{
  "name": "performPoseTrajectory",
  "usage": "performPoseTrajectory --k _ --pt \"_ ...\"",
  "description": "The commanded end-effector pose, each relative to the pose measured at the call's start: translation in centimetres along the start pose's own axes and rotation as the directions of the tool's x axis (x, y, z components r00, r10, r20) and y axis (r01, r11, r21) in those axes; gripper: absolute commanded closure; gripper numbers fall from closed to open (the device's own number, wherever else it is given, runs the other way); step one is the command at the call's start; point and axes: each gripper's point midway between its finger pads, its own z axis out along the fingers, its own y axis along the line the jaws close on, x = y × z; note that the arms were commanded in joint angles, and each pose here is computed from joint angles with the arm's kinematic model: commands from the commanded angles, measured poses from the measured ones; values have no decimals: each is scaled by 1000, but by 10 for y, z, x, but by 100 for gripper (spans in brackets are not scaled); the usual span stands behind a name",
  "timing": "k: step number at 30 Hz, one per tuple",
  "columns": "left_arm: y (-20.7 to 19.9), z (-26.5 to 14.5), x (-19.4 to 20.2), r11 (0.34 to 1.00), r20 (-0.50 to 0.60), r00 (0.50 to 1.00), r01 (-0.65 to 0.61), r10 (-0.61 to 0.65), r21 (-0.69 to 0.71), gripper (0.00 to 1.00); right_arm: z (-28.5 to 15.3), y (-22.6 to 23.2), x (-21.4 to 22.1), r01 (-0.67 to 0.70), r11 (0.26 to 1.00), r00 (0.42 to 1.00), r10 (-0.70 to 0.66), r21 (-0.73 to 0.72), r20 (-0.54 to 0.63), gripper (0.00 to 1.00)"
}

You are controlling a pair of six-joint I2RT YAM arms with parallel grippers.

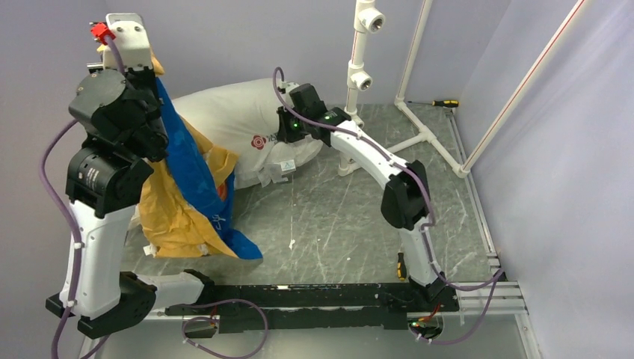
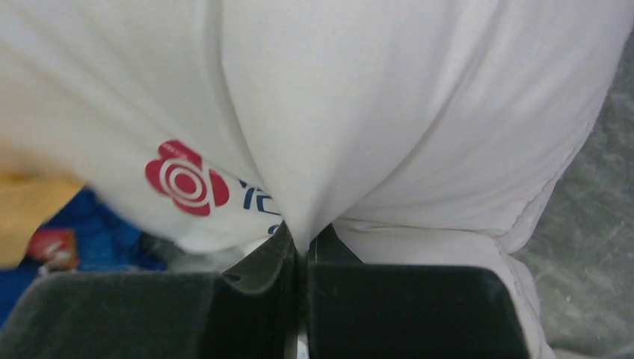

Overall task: Put the pillow into the pillowcase
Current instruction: Move the pillow to the corner of the board.

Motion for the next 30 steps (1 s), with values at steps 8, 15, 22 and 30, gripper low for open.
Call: performPoseTrajectory --k 8,15,22,30 --pt "21 5 -10 987 55 998 -5 14 -161 100 -219 167 3 96 846 992 -122 -524 -15 100" --pt "16 18 -33 974 145 986 -43 77 -221 100 -289 199 15 -65 753 980 -77 -655 -186 100" --pt "9 28 -55 968 211 971 -60 113 -244 100 -329 228 19 -220 595 939 -84 -773 -333 100" --pt "12 29 -87 949 312 928 -109 204 -295 100 -335 237 22 -280 507 928 -75 -815 -366 100"
